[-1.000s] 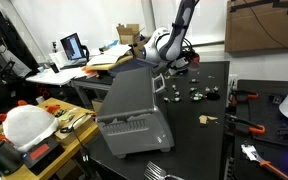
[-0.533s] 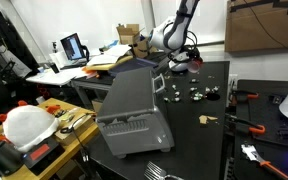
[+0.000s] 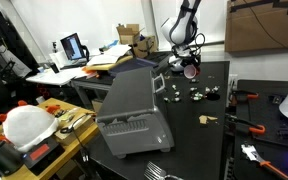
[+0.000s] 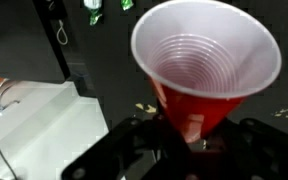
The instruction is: Pour out the contents in the red cup
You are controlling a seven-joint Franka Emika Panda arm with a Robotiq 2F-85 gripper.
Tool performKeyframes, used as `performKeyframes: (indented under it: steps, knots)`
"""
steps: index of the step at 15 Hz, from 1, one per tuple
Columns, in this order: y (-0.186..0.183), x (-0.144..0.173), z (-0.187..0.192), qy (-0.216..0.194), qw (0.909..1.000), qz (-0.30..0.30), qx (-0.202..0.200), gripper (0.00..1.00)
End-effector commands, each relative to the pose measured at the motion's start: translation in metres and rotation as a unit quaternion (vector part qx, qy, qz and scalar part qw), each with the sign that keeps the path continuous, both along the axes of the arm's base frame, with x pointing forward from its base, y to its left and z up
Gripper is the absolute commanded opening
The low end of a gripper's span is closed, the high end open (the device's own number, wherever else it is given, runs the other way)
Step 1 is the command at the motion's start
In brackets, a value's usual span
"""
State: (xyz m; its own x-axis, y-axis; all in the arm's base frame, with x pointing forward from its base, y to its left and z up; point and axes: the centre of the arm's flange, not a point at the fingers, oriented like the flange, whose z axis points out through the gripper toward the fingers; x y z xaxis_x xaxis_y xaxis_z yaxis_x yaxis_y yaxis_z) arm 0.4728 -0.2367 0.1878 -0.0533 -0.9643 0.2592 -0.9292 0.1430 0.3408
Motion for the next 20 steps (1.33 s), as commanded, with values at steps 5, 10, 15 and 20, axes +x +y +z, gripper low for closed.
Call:
performKeyframes:
  steps: [5,10,15,20]
  knots:
    - [0.014,-0.003,-0.008,-0.134,0.9808,0.007,0.141,0.08]
    - [0.011,-0.002,-0.013,-0.206,0.9563,-0.004,0.207,0.08]
    - [-0.014,-0.016,-0.021,-0.266,0.9292,-0.045,0.252,0.08]
    - [-0.033,-0.027,-0.033,-0.325,0.8989,-0.095,0.278,0.08]
